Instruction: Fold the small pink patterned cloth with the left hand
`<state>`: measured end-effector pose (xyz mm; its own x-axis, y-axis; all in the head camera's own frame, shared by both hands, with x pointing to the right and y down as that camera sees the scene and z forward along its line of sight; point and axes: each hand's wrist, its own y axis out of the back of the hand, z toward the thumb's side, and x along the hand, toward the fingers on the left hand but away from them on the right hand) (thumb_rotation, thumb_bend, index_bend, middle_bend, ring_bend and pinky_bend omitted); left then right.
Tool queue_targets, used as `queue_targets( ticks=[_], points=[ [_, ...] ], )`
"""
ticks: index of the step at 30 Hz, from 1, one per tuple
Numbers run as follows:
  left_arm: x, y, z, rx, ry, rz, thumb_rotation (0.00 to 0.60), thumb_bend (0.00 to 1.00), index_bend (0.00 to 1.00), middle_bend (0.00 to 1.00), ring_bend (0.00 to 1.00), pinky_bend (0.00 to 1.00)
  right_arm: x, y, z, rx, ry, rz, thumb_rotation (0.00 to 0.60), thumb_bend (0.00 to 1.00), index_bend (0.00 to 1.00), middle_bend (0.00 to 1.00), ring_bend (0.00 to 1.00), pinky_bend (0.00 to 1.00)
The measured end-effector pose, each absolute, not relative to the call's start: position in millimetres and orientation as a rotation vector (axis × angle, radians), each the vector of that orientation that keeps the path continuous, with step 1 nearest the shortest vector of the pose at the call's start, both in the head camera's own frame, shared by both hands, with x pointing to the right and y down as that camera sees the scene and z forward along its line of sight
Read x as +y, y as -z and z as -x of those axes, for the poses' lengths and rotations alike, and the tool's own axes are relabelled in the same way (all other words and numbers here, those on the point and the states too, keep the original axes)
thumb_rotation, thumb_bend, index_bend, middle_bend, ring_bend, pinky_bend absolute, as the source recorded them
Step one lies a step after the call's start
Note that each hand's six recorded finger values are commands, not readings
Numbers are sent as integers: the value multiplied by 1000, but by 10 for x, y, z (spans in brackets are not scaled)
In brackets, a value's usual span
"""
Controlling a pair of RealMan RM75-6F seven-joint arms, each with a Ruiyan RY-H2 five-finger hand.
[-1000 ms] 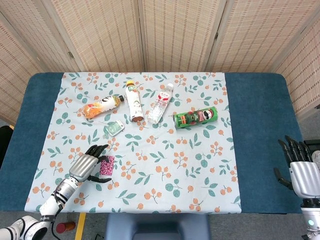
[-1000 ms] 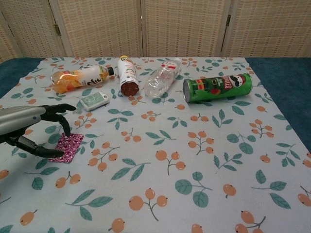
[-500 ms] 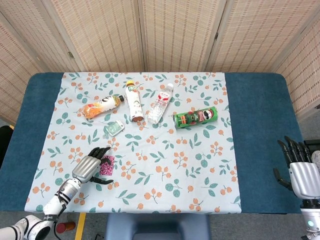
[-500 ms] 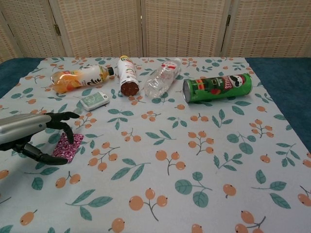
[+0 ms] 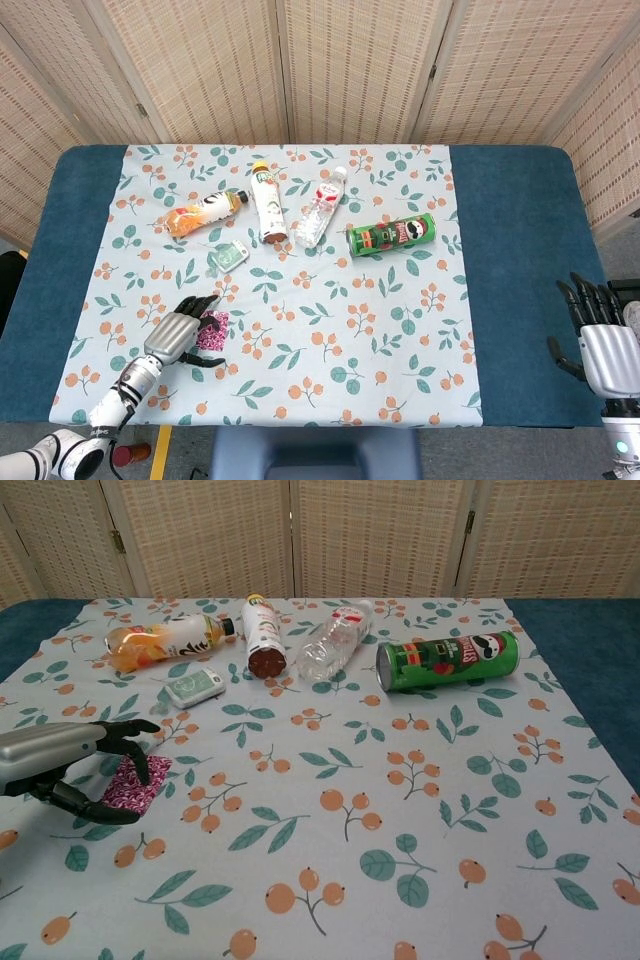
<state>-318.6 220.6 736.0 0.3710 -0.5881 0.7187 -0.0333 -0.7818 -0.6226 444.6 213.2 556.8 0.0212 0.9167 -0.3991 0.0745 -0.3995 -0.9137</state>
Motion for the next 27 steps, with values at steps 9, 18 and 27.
queue_targets(
  ticks=[9,18,27],
  points=[
    [2186,-7302,3552,577,1515,2062,303,158,397,0,0,0,2123,-5564,-4448,-1041,-1463,1569,600,417,0,0,0,0],
    [2109,-7184,3751,657,1544,2024,303,159,399,0,0,0,2130,-5555,-4435,-1045,-1455,1569,600,417,0,0,0,0],
    [2151,-7196,3399,617,1459,2074,301,160,399,0,0,0,2142,-5558,-4463,-1049,-1462,1569,600,417,0,0,0,0]
  ],
)
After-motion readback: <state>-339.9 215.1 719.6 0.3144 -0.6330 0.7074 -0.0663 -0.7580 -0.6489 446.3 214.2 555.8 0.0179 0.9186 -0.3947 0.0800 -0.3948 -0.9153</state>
